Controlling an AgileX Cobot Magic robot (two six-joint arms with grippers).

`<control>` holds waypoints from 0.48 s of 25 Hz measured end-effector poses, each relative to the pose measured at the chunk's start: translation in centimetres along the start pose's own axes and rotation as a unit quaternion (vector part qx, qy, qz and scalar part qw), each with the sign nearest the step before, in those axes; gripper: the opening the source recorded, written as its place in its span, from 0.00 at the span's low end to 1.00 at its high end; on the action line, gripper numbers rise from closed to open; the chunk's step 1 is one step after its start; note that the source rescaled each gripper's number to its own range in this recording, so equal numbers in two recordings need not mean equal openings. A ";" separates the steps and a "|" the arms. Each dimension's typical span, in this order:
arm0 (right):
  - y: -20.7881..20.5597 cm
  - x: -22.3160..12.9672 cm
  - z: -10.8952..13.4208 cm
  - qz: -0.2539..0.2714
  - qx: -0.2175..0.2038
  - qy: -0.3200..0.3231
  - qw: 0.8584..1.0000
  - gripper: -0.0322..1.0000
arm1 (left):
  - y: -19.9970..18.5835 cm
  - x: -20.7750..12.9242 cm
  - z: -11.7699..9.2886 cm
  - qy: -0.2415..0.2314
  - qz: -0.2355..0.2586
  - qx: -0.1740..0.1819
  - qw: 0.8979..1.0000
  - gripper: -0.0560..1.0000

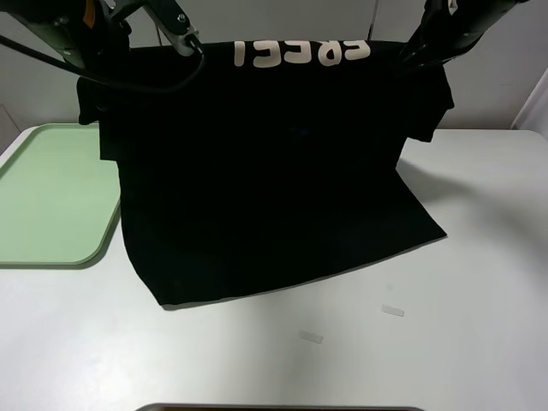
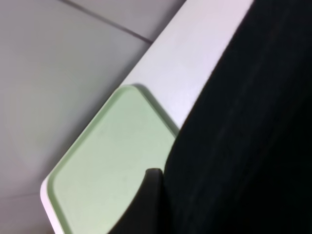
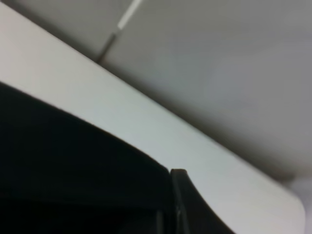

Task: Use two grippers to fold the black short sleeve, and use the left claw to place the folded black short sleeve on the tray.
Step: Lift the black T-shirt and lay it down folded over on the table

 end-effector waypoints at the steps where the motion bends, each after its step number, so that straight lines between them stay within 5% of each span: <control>1: 0.4 0.6 0.3 -0.017 0.004 -0.007 1.000 0.03 | 0.2 -0.2 -0.1 0.002 0.000 -0.001 1.000 0.08; 6: 2.4 2.0 1.4 -0.070 0.012 -0.052 0.996 0.03 | 1.3 -1.9 -1.0 0.030 0.015 -0.010 0.999 0.08; 12: 6.6 0.0 4.3 -0.048 0.034 -0.114 0.992 0.03 | 3.2 -5.5 -2.8 0.095 0.040 -0.036 0.994 0.08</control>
Point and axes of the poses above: a point on each arm's last joint axis where the gripper is mounted, y pointing out along that axis toward the gripper, z along the wrist's bending axis when the last joint is at zero, x = y × z, the point moved 9 cm from there along y, pointing out along that axis toward the gripper, and after that the axes turned 4 degrees about y, right-handed, at the moved point
